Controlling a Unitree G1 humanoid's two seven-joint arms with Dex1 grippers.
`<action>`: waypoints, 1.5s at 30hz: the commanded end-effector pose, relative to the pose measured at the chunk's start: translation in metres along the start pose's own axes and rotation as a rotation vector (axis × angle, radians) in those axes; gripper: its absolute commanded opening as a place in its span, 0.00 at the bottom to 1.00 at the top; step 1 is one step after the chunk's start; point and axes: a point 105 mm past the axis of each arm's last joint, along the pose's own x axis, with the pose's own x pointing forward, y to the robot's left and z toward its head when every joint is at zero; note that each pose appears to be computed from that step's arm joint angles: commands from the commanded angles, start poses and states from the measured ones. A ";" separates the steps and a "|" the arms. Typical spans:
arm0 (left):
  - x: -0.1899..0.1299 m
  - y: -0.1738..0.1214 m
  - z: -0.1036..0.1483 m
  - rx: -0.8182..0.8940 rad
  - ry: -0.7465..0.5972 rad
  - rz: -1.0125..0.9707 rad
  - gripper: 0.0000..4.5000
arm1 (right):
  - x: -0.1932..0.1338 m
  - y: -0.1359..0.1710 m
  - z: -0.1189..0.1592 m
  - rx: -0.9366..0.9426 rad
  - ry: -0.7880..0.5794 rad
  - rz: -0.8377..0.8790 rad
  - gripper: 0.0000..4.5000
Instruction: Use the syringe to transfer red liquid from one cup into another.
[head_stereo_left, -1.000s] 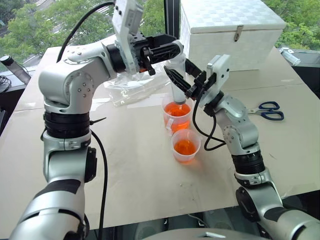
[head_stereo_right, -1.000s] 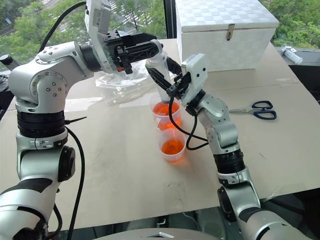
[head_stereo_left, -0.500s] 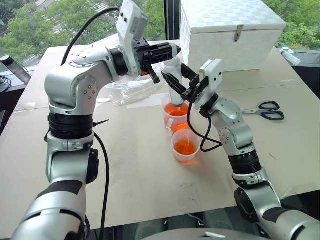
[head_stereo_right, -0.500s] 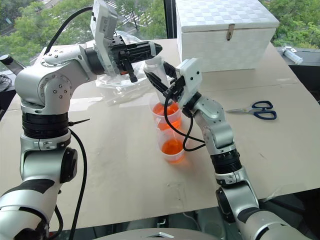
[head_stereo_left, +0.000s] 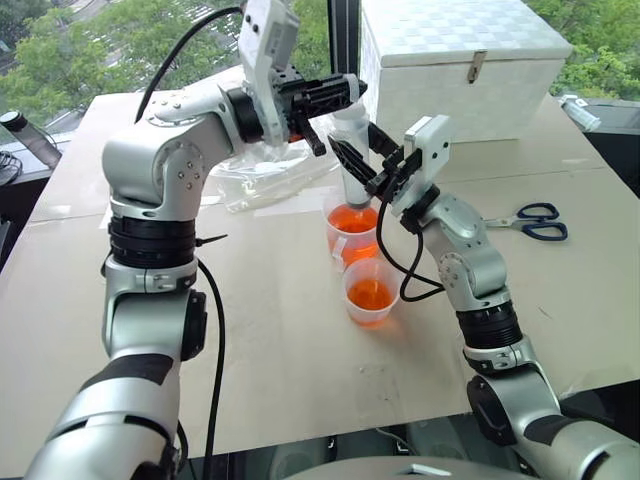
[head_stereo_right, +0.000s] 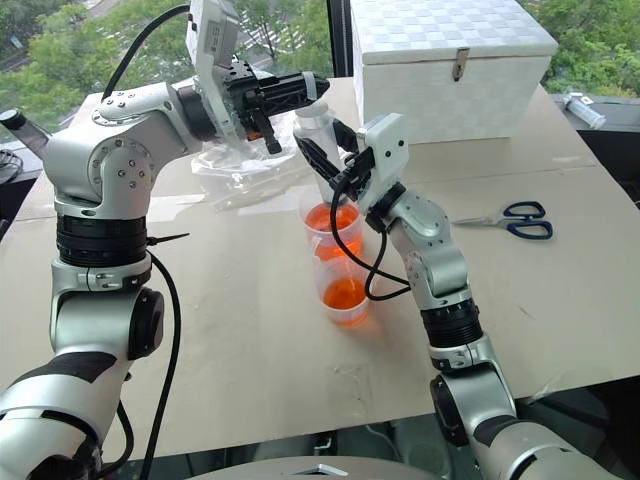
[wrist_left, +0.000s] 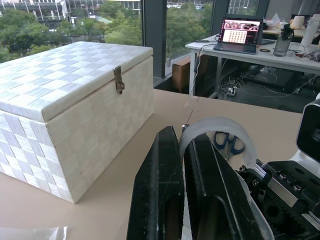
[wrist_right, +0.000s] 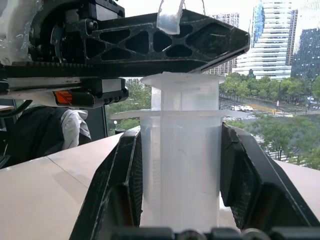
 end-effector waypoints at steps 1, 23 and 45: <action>-0.012 0.005 0.056 0.127 -0.161 0.059 0.01 | -0.004 0.004 -0.006 0.015 0.019 0.012 0.35; -0.021 -0.005 0.051 0.078 -0.143 -0.010 0.49 | 0.004 0.003 0.012 0.016 -0.034 0.003 0.35; -0.062 -0.015 0.034 0.068 -0.065 -0.072 0.56 | 0.000 0.002 0.056 0.087 -0.097 0.028 0.35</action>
